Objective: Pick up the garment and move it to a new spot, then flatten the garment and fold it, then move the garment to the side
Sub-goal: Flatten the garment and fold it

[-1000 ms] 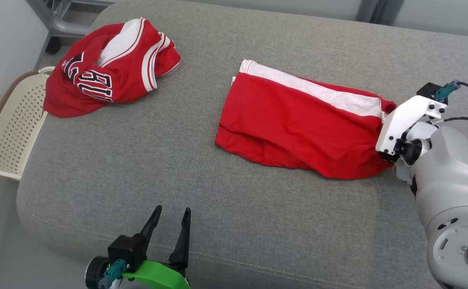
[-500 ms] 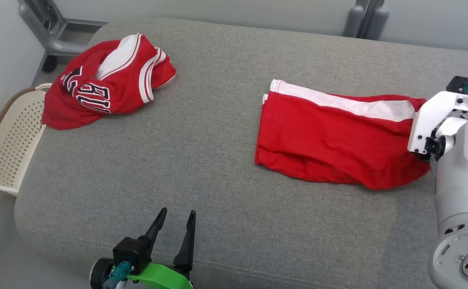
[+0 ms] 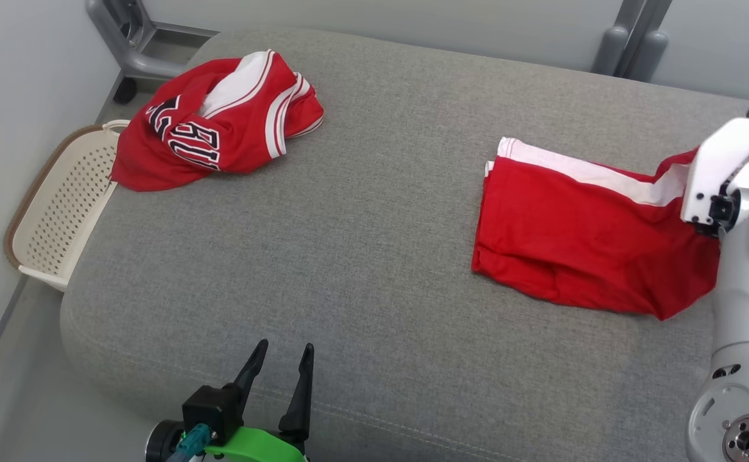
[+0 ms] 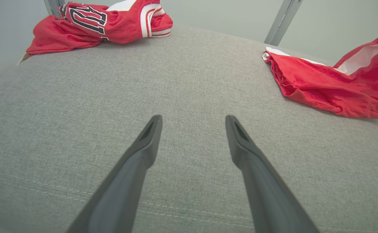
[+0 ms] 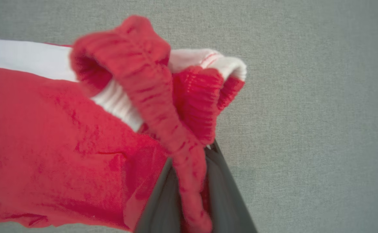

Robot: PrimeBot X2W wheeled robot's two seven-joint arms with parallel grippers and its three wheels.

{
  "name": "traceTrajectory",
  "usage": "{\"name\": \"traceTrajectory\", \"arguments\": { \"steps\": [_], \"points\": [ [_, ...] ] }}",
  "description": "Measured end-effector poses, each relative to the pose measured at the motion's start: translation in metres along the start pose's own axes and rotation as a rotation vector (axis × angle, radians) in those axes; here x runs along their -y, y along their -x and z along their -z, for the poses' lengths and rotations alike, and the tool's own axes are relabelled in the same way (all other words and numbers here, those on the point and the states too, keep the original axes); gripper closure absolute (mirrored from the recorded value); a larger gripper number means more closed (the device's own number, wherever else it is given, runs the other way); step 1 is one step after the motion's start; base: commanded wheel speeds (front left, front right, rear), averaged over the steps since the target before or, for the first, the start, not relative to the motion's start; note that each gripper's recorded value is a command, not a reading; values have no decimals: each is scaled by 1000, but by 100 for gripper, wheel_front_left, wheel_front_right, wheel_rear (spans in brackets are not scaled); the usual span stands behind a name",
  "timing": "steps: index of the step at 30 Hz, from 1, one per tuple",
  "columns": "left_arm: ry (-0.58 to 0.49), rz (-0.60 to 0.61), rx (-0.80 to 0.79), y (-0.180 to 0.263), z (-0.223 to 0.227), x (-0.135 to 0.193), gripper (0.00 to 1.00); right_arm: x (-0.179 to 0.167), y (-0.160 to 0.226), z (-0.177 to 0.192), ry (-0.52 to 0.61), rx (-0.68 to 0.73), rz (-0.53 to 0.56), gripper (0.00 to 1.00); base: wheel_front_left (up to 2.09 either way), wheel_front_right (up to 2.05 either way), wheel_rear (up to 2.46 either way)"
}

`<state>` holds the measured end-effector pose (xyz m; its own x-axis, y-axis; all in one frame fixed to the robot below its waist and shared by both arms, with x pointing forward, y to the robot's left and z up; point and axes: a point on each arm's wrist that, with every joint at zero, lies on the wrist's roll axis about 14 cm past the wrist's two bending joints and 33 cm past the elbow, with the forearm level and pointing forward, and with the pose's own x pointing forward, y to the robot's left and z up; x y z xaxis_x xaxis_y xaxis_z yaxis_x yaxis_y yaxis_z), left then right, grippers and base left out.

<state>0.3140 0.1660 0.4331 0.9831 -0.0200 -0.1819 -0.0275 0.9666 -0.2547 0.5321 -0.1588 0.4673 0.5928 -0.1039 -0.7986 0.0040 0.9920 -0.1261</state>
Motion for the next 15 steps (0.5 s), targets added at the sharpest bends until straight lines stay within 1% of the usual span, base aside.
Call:
{"name": "traceTrajectory", "arguments": {
  "steps": [4, 9, 13, 14, 15],
  "points": [
    [4, -14, -3, 3, 1, -3, 0, -40, 3, -14, 20, 9, -120, 100, 0, 0, 0],
    [8, -34, -1, 7, 2, -8, 0, -82, 5, -16, 31, 2, -253, 100, 0, 0, 0],
    [10, -47, -1, 12, 2, -11, 0, -107, 8, -20, 22, 25, -329, 100, 0, 0, 0],
    [10, -47, -1, 12, 2, -11, 0, -107, 8, -20, 22, 25, -329, 100, 0, 0, 0],
    [11, -53, 1, 14, 2, -13, 0, -116, 8, -21, 25, 32, -352, 100, 0, 0, 0]
  ]
}}
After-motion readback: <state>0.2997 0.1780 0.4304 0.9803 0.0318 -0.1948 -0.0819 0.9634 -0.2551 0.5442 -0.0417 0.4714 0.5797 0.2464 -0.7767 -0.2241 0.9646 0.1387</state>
